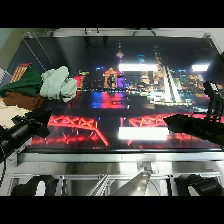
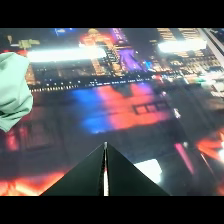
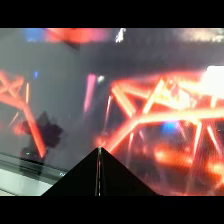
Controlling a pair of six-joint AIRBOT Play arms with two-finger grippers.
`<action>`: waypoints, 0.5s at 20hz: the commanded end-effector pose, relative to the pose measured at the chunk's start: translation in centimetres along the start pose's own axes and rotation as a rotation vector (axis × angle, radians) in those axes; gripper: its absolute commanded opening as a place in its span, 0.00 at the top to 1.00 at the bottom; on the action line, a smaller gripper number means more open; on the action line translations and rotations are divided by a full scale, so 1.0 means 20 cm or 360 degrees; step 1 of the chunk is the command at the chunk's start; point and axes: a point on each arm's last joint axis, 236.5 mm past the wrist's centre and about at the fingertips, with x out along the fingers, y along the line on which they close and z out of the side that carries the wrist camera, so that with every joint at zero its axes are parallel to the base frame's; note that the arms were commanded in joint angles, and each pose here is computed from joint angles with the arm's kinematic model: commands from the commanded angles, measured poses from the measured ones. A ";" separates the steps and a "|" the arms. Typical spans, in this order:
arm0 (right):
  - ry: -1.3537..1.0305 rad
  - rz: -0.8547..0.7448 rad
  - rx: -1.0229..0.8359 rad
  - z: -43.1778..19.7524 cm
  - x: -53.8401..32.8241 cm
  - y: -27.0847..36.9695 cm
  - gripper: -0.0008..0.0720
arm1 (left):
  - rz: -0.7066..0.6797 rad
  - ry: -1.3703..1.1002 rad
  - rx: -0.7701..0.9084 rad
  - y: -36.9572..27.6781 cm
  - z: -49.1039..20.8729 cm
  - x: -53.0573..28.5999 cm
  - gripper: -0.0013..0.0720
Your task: Fold the shirts.
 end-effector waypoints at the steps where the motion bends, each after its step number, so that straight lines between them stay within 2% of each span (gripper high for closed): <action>1: -0.0010 0.0005 0.0003 0.01 0.00 0.00 0.95 | 0.0000 0.0000 0.0000 0.00 0.00 0.00 0.96; 5: -0.0043 0.0010 0.0002 0.03 0.00 0.01 0.95 | -0.0003 -0.0004 -0.0005 0.00 0.00 0.00 0.96; 7: -0.0052 0.0008 0.0003 0.04 0.00 0.01 0.95 | -0.0040 -0.0056 -0.0116 -0.03 0.04 0.00 0.97; 9: -0.0074 0.0005 0.0013 0.07 0.02 0.00 0.95 | 0.0044 -0.0205 -0.0216 0.04 0.17 -0.02 0.97; 10: -0.0081 0.0001 0.0019 0.08 0.04 -0.01 0.95 | 0.0143 -0.0214 -0.0145 0.11 0.22 -0.03 0.97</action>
